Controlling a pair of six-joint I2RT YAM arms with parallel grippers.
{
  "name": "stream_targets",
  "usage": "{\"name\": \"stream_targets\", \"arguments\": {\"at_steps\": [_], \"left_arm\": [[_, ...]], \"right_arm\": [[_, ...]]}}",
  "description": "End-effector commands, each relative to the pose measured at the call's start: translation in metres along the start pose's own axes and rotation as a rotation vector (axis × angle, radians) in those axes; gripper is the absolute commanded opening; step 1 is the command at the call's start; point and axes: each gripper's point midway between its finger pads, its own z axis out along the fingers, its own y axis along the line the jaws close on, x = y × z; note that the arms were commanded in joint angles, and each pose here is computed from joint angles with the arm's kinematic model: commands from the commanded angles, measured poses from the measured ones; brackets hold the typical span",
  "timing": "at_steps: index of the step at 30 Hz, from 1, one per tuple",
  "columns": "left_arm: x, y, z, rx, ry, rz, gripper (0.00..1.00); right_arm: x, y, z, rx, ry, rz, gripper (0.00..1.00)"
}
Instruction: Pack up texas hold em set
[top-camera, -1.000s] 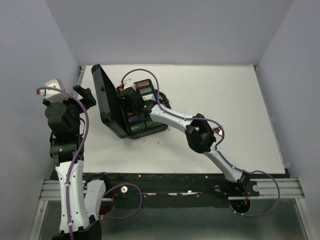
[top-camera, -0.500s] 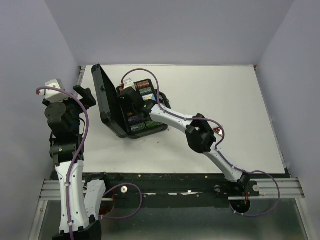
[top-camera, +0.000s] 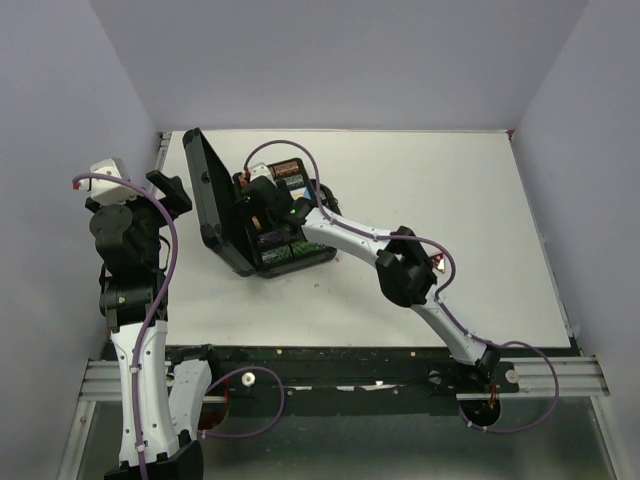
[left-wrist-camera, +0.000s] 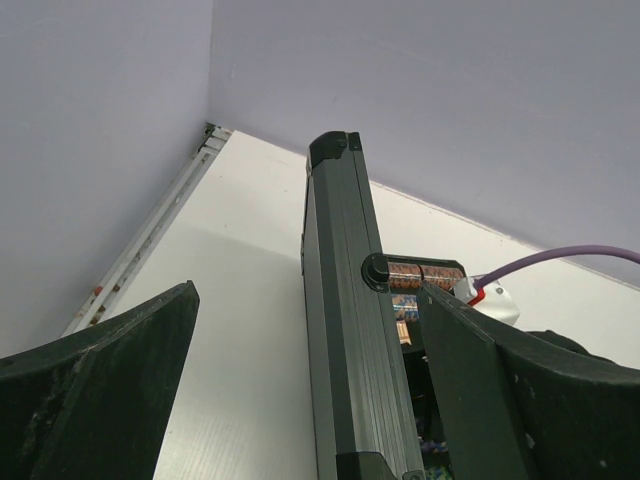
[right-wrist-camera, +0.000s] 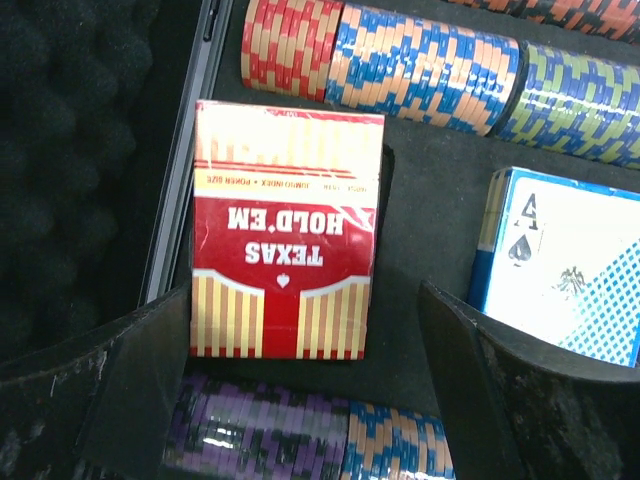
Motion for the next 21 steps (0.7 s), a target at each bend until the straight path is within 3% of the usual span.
{"name": "stream_targets", "arguments": {"at_steps": [1,9,13,15,18,21], "left_arm": [[-0.005,0.001,-0.001,-0.001,-0.022,-0.004,0.99],[-0.002,0.001,0.000,0.002,-0.016,-0.002,0.99],[-0.002,-0.001,0.000,0.008,-0.014,-0.004,0.99],[-0.001,0.000,0.000,0.007,-0.013,-0.004,0.99],[-0.001,0.000,0.001,0.006,-0.012,-0.004,0.99],[-0.001,0.000,0.001,0.007,-0.012,-0.004,0.99]], "right_arm": [[-0.027,-0.001,-0.029,-0.053,-0.040,0.007,0.97],[-0.053,0.012,-0.034,-0.147,-0.118,0.049,0.93],[-0.063,0.009,-0.021,-0.149,-0.150,0.062,0.70],[-0.068,0.011,-0.015,-0.170,-0.168,0.063,0.65],[-0.065,0.017,-0.003,-0.188,-0.172,0.028,0.64],[-0.056,0.018,0.007,-0.187,-0.156,0.009,0.70]]}}
